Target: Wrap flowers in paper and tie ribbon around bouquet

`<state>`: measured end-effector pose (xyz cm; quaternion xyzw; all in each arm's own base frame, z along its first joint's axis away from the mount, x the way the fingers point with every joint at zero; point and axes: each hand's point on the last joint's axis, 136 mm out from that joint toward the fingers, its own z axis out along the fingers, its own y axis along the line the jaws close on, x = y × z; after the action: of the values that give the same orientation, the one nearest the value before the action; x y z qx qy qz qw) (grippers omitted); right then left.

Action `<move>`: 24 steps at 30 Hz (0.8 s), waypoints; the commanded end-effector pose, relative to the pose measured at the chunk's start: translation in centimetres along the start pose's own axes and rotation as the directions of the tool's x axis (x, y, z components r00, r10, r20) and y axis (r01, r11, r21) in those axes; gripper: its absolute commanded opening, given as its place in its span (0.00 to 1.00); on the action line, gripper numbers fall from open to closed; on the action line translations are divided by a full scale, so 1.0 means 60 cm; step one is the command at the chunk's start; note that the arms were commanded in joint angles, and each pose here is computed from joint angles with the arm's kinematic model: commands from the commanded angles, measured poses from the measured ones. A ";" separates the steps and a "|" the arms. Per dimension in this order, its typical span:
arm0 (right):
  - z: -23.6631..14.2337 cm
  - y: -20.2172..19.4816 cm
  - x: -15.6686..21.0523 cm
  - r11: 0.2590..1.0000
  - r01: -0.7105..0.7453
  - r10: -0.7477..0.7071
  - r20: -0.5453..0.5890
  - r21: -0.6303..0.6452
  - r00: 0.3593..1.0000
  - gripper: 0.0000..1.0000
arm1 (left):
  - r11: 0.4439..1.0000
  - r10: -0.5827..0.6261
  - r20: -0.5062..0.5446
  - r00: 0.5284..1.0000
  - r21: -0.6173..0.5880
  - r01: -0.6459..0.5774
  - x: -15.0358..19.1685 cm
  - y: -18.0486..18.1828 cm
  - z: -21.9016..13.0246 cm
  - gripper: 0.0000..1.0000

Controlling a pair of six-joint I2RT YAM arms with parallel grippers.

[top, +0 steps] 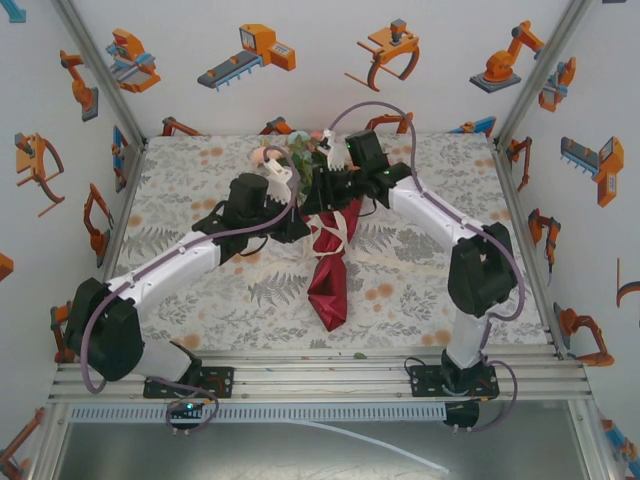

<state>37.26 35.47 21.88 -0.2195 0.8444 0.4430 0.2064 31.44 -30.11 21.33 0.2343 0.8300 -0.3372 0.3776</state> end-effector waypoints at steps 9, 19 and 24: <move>0.041 -0.044 0.022 0.964 -0.211 0.236 -0.154 0.160 0.960 0.55 | 1.000 -0.013 -0.024 1.000 0.016 0.013 0.025 -0.001 0.010 0.00; 0.013 -0.038 0.070 0.964 0.002 0.082 -0.306 0.265 0.949 0.76 | 0.998 0.011 -0.040 0.999 -0.057 -0.013 0.040 0.019 -0.003 0.00; -0.029 -0.018 0.034 0.969 0.031 0.026 -0.226 0.247 0.974 0.76 | 0.999 0.013 -0.042 0.999 -0.043 -0.015 0.034 0.013 -0.001 0.00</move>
<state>36.31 34.72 18.05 -0.2293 0.9173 0.3081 0.1047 30.72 -29.13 18.30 0.2289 0.8527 -0.3102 0.3526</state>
